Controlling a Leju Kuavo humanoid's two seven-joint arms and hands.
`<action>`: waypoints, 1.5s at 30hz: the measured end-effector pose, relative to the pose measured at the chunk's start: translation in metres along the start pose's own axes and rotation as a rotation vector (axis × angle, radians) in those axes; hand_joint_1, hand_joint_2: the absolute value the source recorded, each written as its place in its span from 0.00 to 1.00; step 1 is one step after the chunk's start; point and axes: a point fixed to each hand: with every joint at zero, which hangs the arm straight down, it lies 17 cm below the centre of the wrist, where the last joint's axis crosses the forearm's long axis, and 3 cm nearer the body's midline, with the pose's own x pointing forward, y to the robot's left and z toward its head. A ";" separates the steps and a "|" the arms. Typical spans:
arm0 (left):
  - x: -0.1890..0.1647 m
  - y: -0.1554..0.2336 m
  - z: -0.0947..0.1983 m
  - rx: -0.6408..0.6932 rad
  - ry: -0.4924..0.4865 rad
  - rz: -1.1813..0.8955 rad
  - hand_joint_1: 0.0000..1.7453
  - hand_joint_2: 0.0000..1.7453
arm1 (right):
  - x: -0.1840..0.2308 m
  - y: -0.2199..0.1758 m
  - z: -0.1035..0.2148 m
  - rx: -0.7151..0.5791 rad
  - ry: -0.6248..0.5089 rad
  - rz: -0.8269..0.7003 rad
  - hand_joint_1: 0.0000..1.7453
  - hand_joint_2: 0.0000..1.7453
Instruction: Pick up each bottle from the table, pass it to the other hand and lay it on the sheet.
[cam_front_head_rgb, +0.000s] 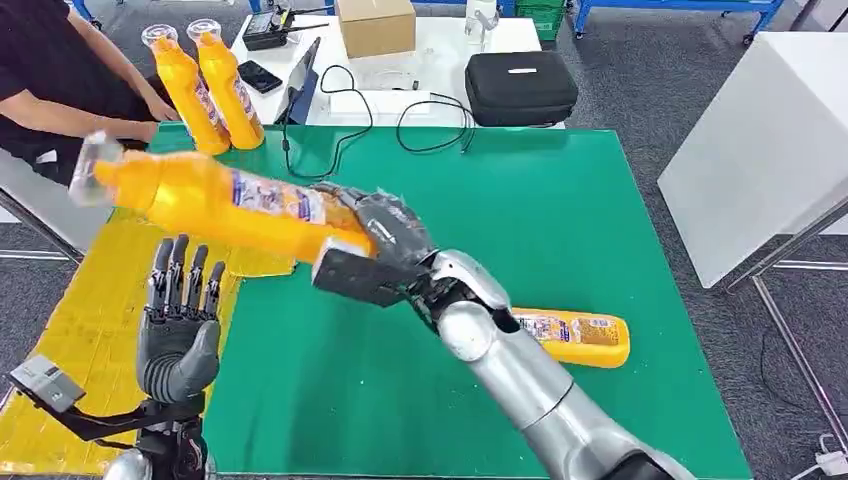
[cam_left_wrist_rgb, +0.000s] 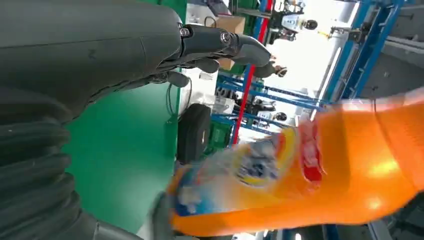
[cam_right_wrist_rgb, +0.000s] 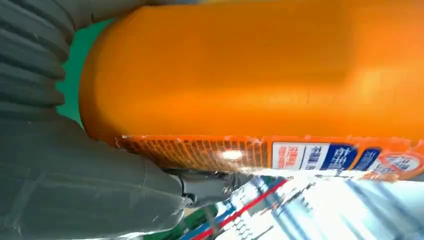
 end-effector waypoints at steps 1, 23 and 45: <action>0.000 0.000 -0.001 -0.001 -0.001 0.001 0.00 1.00 | 0.003 0.010 0.000 0.015 -0.003 0.002 1.00 1.00; -0.006 0.010 -0.012 0.009 0.004 0.009 0.00 1.00 | 0.034 0.125 -0.013 0.207 0.001 -0.047 1.00 1.00; -0.010 0.011 -0.012 0.010 0.017 0.006 0.00 1.00 | 0.025 0.132 -0.012 0.225 0.028 -0.051 1.00 1.00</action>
